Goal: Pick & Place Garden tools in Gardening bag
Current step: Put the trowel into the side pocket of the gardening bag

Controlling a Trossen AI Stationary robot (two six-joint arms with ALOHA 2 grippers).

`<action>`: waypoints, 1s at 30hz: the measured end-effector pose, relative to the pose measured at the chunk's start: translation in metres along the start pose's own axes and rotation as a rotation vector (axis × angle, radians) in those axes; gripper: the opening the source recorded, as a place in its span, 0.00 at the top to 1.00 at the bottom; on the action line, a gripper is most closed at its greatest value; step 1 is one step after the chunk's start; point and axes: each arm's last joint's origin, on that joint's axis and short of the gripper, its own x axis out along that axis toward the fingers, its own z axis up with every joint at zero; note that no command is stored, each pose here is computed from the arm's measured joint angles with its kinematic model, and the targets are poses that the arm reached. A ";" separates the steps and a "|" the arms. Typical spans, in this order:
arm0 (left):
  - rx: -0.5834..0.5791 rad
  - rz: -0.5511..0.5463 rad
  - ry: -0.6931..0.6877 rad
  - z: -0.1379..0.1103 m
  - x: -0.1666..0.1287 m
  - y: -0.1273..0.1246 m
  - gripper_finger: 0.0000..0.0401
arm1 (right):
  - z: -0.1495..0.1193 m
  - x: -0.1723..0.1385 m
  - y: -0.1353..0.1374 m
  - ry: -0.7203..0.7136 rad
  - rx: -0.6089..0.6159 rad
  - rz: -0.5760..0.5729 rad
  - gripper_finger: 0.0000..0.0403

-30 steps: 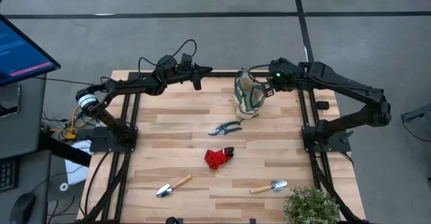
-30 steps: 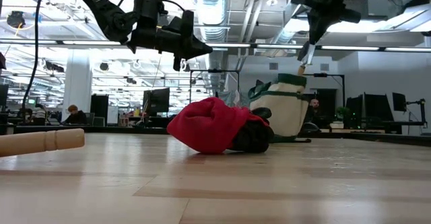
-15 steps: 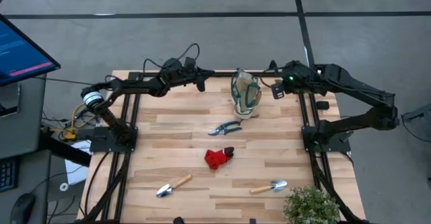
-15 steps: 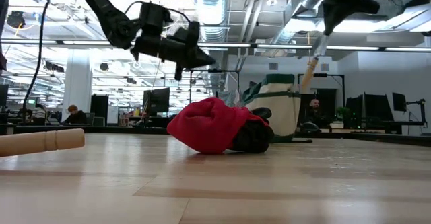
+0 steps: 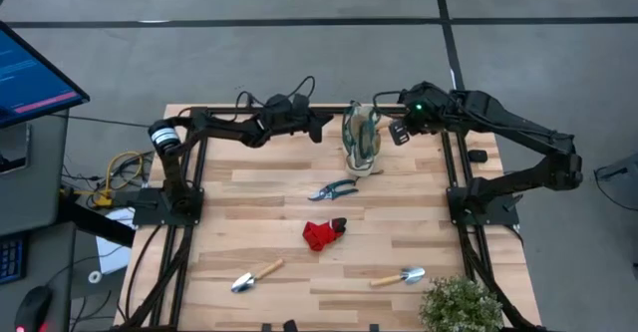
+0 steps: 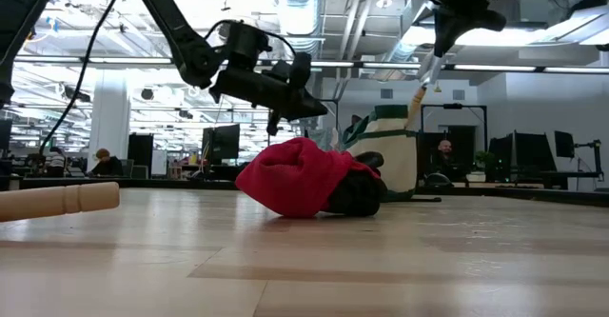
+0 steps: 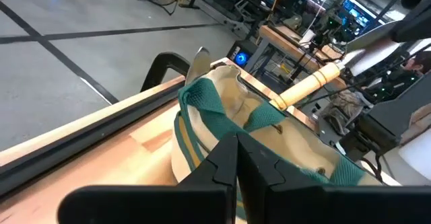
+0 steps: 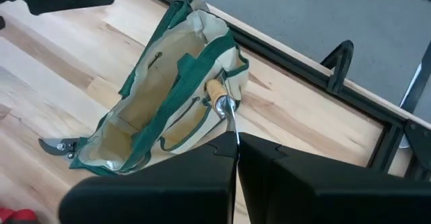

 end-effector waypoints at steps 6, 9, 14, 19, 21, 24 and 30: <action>-0.003 -0.005 0.017 -0.006 0.012 0.002 0.99 | 0.005 0.000 -0.006 -0.022 -0.001 0.019 1.00; -0.008 -0.004 0.024 -0.009 0.013 0.003 0.99 | 0.007 0.001 -0.009 -0.014 0.005 0.042 1.00; 0.002 -0.004 0.025 -0.009 0.013 0.003 0.99 | 0.009 0.003 -0.012 0.001 0.015 0.050 1.00; 0.002 -0.007 0.027 -0.009 0.014 0.002 0.99 | 0.010 0.015 -0.010 0.055 -0.011 0.031 1.00; 0.003 -0.011 0.027 -0.010 0.014 0.001 0.99 | 0.011 0.023 -0.007 0.082 -0.035 0.019 1.00; 0.003 -0.014 0.029 -0.010 0.014 -0.001 0.99 | 0.013 0.033 -0.003 0.105 -0.068 0.009 1.00; 0.005 -0.018 0.023 -0.010 0.014 -0.001 0.99 | 0.011 0.036 -0.004 0.131 -0.058 -0.032 1.00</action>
